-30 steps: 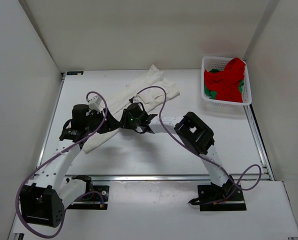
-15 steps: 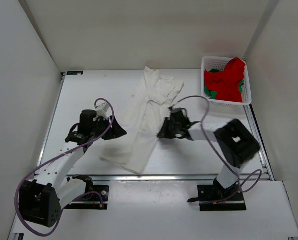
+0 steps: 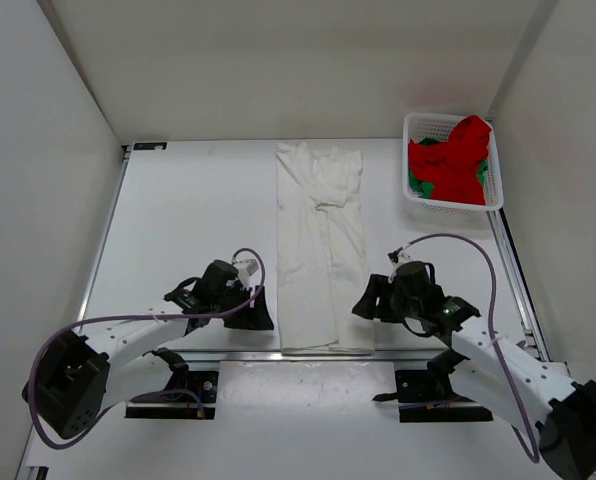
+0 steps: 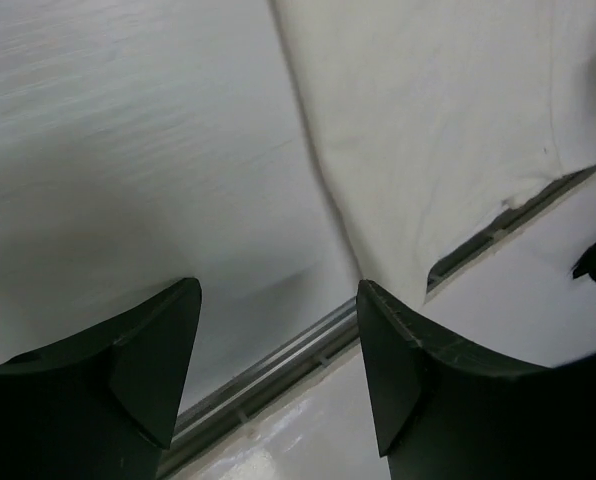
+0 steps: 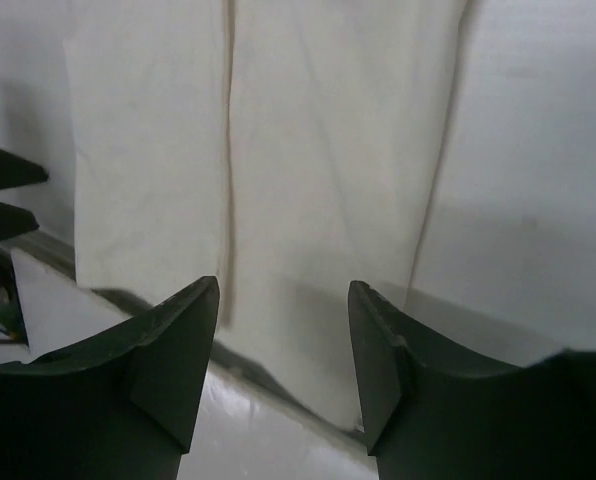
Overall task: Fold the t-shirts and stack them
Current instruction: Rotate the tshirt 90 degrees, then grab the bottom of the folded rectangular tshirt with both arms
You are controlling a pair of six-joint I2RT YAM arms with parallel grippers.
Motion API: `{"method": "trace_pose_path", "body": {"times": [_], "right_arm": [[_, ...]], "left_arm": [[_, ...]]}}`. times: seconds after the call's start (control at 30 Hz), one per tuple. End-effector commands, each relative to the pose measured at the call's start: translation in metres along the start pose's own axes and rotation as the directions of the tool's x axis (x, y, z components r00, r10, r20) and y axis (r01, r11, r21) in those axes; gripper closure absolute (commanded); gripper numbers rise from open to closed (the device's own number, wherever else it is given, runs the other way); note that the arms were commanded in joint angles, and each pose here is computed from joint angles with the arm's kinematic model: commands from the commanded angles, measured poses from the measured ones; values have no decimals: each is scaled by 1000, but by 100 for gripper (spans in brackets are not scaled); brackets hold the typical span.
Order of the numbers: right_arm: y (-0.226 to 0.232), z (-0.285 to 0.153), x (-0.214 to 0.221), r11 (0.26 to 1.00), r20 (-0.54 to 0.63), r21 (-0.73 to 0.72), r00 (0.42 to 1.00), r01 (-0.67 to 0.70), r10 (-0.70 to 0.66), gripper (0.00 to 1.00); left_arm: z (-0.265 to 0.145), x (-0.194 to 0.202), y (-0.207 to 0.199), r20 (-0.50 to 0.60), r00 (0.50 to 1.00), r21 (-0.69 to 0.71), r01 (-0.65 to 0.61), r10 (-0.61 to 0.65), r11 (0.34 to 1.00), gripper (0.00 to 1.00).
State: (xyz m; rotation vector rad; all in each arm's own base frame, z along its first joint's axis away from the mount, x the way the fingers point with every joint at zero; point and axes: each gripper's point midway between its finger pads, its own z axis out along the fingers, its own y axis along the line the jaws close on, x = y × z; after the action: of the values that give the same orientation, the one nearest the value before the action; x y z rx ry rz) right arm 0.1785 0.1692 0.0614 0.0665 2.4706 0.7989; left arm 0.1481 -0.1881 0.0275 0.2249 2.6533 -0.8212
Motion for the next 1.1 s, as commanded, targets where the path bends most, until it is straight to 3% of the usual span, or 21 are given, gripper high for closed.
{"method": "trace_pose_path", "body": {"times": [0.0, 0.13, 0.33, 0.5, 0.63, 0.77, 0.83, 0.9, 1.07], "right_arm": [[-21, -19, 29, 986, -40, 163, 998, -38, 45, 47], [-20, -33, 52, 977, -63, 203, 994, -70, 84, 50], [-40, -44, 69, 949, -68, 284, 985, -136, 161, 57], [-41, -36, 84, 959, -111, 250, 979, -137, 169, 60], [-31, -26, 89, 972, -148, 178, 973, -152, 179, 59], [-32, -16, 89, 974, -137, 131, 969, -187, 204, 72], [-26, -13, 86, 975, -123, 81, 969, -207, 216, 91], [-16, -14, 81, 979, -106, 38, 973, -200, 203, 99], [7, -28, 87, 980, -140, 7, 971, -197, 196, 100]], "left_arm": [[11, 17, -25, -34, 999, 75, -29, 31, 997, 25], [23, 19, -51, -35, 999, 138, -15, 20, 990, 22], [30, 18, -58, -41, 999, 141, -21, 27, 990, 26], [38, 40, -56, -103, 994, 136, -19, 33, 991, 40], [41, 50, -56, -124, 992, 141, -17, 34, 990, 45], [39, 49, -58, -122, 992, 156, -6, 25, 988, 58], [37, 49, -59, -120, 992, 163, -11, 31, 987, 72], [32, 52, -59, -124, 992, 177, 0, 22, 984, 82], [11, 63, -37, -139, 989, 141, 67, -47, 988, 97]]}}
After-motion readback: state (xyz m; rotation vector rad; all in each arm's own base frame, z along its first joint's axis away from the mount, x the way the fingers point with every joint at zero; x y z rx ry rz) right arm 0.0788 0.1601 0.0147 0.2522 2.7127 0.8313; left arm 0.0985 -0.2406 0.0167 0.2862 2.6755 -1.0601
